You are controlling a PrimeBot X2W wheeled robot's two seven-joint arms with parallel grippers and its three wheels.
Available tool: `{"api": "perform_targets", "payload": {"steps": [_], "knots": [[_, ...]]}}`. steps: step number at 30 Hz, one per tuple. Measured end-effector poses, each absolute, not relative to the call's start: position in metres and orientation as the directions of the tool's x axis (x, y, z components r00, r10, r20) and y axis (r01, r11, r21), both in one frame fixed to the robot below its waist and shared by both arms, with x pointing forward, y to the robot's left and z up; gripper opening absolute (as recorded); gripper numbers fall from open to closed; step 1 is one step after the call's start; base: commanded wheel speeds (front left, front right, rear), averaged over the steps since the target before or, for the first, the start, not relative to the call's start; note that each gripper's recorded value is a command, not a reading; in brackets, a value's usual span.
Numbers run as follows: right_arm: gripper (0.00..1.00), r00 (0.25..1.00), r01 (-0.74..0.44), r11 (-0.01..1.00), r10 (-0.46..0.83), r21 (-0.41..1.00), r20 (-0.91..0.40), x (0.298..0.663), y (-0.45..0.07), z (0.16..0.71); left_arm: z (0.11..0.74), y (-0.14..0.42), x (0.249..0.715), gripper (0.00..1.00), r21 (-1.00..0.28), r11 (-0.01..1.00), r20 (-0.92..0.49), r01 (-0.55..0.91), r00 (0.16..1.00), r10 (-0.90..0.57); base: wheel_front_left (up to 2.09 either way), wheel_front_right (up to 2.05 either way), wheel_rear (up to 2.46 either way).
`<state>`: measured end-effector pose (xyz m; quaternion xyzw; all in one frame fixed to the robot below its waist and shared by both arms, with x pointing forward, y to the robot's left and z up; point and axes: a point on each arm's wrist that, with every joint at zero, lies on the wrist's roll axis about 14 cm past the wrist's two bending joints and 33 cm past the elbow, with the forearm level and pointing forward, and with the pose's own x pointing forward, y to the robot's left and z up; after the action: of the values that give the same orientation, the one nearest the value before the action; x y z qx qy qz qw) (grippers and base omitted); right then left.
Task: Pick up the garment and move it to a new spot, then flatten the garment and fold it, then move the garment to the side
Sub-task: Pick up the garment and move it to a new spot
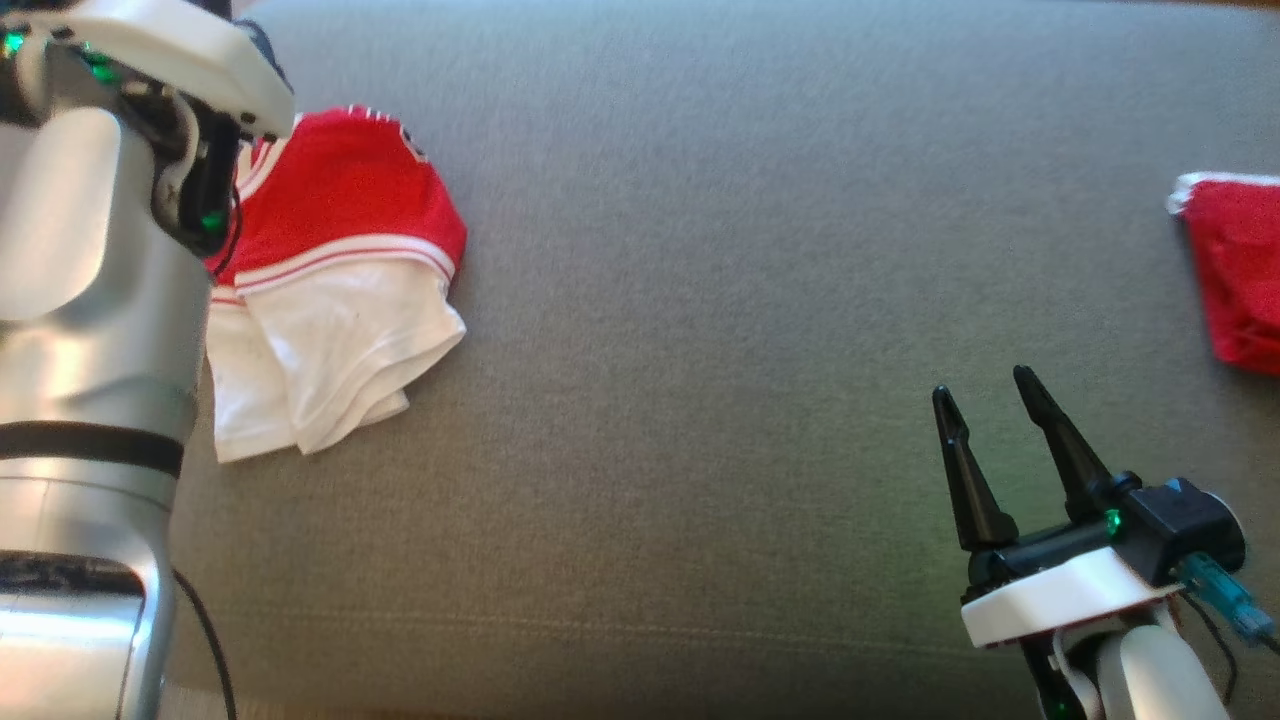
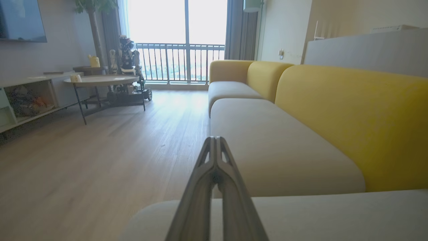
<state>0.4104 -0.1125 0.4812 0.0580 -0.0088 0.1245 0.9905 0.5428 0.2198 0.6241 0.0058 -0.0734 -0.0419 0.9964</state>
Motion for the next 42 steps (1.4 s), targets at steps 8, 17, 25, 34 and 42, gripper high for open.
{"api": "perform_targets", "payload": {"steps": [8, 17, 25, 34, 42], "knots": [[1.00, 0.977, -0.199, 0.973, 0.189, 0.113, 0.094, 0.393, -0.132, 0.507, 0.659, 0.199, 0.534, 0.00, 0.069, 0.988, 0.149, 0.139, 0.978, -0.148, 0.00, 0.00, 0.00], [1.00, 0.982, -0.190, 0.977, 0.189, 0.093, 0.021, 0.398, -0.134, 0.480, 0.545, 0.257, 0.525, 1.00, 0.052, 0.998, -0.176, -0.042, 0.983, 0.051, 0.00, 0.00, 0.00], [1.00, 0.970, -0.238, 0.970, 0.241, 0.055, -0.043, 0.429, -0.117, 0.448, 0.432, 0.298, 0.501, 1.00, 0.010, 0.977, -0.475, -0.213, 0.859, 0.192, 0.00, 0.00, 0.00], [1.00, 0.964, -0.244, 0.969, 0.247, 0.041, -0.100, 0.445, -0.115, 0.418, 0.357, 0.287, 0.482, 1.00, -0.035, 0.969, -0.623, -0.243, 0.764, 0.169, 0.00, 0.00, 0.00], [1.00, 0.966, -0.226, 0.974, 0.228, 0.033, -0.119, 0.454, -0.122, 0.403, 0.346, 0.279, 0.505, 0.00, -0.051, 0.973, -0.608, -0.226, 0.780, 0.149, 0.00, 0.00, 0.00]]}}
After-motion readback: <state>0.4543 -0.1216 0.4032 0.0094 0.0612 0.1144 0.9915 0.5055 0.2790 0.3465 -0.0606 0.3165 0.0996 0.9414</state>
